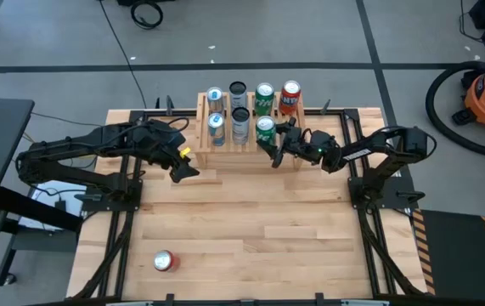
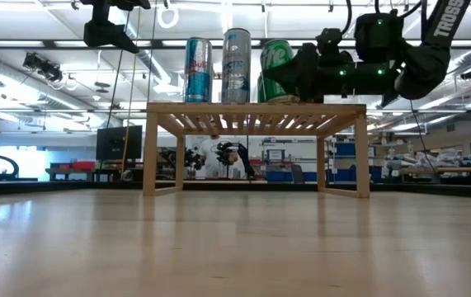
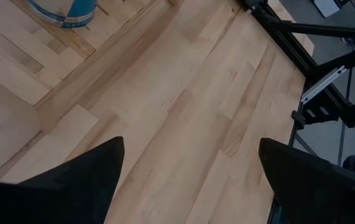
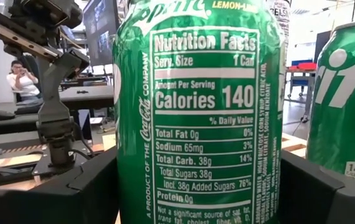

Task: Place canned beverage on shelf
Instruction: Put the green soda can aligned with the other green soda can on the shelf

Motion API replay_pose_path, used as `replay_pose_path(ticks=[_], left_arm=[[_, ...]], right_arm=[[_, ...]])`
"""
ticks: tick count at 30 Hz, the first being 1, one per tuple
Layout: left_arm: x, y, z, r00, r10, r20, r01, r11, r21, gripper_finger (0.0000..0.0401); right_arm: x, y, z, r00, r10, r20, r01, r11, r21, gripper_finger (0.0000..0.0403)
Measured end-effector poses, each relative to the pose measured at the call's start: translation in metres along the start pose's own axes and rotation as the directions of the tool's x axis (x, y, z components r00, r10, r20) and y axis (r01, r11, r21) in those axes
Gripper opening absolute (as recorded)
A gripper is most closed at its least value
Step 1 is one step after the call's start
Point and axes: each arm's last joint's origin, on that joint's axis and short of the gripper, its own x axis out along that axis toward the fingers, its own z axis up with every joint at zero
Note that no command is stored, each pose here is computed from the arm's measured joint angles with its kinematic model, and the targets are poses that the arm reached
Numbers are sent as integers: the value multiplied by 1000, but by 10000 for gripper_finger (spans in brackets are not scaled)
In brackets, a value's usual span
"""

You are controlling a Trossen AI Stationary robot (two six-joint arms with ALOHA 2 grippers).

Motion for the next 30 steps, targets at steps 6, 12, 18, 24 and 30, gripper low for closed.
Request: replay_pose_path(ticks=[6, 12, 18, 24, 30], left_arm=[[0, 0, 0, 1000, 0, 0, 0, 1000, 0, 373], [0, 0, 0, 1000, 1, -1, -1, 1000, 0, 373], [0, 0, 0, 1000, 1, -1, -1, 1000, -1, 373], [0, 0, 0, 1000, 1, -1, -1, 1000, -1, 373], [0, 0, 0, 1000, 2, -1, -2, 1000, -2, 373]], right_arm=[[0, 0, 0, 1000, -1, -2, 1, 1000, -6, 341], [0, 0, -2, 1000, -1, -21, 1, 1000, 2, 348], [0, 0, -4, 999, -2, -35, 2, 1000, -1, 375], [-1, 0, 1, 1000, -2, -9, 1, 1000, -5, 398], [-6, -1, 22, 999, -1, 35, 2, 1000, -5, 399]])
